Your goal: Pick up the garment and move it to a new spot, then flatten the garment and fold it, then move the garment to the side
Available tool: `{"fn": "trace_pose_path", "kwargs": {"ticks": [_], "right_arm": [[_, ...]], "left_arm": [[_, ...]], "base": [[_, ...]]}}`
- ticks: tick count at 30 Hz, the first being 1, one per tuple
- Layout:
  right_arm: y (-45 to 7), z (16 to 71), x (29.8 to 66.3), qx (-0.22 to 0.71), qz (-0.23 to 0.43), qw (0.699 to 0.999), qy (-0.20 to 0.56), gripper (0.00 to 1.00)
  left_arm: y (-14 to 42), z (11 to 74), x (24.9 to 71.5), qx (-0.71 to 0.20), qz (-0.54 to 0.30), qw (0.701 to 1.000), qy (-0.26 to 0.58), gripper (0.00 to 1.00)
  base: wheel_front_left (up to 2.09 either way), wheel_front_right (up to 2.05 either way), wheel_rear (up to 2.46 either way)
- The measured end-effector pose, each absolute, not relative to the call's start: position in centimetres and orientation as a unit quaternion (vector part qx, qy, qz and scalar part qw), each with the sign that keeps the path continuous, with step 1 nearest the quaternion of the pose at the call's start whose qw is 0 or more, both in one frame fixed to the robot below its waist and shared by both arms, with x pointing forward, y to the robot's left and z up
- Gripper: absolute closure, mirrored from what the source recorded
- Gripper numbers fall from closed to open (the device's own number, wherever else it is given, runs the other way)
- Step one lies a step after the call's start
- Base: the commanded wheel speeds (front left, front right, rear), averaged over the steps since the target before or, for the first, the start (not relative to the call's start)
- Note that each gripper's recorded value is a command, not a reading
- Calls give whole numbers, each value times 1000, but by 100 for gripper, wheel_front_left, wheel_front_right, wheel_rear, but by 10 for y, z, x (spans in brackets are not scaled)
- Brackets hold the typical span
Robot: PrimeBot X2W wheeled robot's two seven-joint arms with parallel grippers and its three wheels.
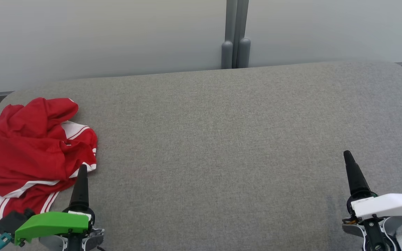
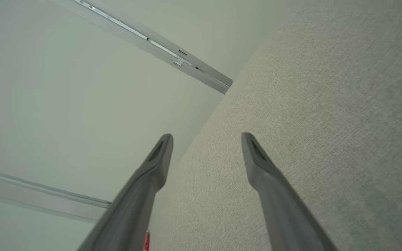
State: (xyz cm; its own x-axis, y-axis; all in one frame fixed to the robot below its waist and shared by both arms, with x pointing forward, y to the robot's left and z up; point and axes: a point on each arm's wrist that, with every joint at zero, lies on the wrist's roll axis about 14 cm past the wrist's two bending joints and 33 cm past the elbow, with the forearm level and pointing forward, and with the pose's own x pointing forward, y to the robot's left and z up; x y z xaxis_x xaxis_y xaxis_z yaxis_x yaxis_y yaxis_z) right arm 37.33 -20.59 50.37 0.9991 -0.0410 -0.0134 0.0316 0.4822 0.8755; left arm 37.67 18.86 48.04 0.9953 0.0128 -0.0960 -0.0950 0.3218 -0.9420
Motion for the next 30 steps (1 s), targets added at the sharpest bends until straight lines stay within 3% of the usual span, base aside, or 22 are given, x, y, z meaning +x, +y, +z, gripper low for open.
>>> {"fn": "trace_pose_path", "kwargs": {"ticks": [12, 30], "right_arm": [[-197, 512, 374, 361, 7, 932, -6, 0], [-188, 514, 374, 215, 38, 976, -9, 0]], "left_arm": [[184, 482, 377, -437, 16, 898, 44, 0], [182, 479, 373, -274, -6, 961, 45, 0]], "base": [[0, 0, 0], [0, 0, 0]]}}
